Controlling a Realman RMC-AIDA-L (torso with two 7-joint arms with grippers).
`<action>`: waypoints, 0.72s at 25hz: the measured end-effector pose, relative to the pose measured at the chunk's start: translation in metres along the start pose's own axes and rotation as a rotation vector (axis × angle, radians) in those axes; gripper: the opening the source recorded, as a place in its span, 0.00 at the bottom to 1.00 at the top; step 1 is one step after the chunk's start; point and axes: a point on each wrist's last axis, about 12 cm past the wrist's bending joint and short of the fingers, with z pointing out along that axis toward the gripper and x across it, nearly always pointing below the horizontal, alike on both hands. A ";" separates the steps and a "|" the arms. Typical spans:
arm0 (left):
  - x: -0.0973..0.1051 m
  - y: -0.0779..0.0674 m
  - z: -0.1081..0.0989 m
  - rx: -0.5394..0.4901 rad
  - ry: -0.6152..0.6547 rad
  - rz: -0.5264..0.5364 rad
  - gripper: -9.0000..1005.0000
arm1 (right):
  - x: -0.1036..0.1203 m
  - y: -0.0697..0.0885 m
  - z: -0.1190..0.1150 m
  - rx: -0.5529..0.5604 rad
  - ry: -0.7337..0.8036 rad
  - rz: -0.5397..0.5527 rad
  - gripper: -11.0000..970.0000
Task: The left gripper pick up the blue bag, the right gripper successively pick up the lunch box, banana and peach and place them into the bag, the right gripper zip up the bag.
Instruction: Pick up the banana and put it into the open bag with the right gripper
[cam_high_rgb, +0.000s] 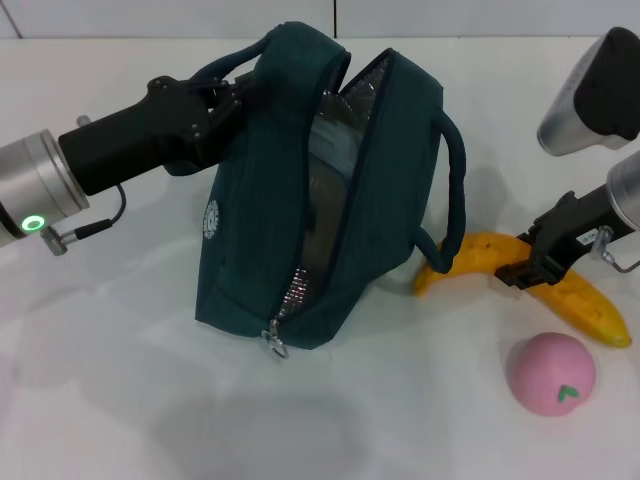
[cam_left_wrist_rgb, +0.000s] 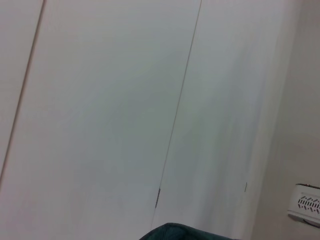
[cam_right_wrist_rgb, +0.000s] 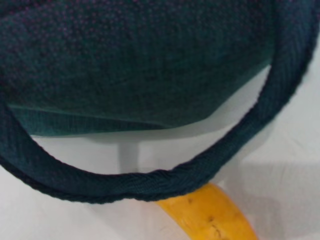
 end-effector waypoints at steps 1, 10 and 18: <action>0.000 0.000 0.000 0.000 0.000 0.002 0.04 | 0.001 0.000 0.000 0.001 -0.005 0.007 0.48; 0.003 -0.002 -0.004 -0.006 -0.012 0.011 0.04 | 0.030 -0.023 -0.026 0.062 -0.173 0.205 0.46; 0.004 -0.005 -0.006 0.002 -0.019 0.004 0.04 | 0.066 -0.042 -0.060 0.069 -0.644 0.398 0.46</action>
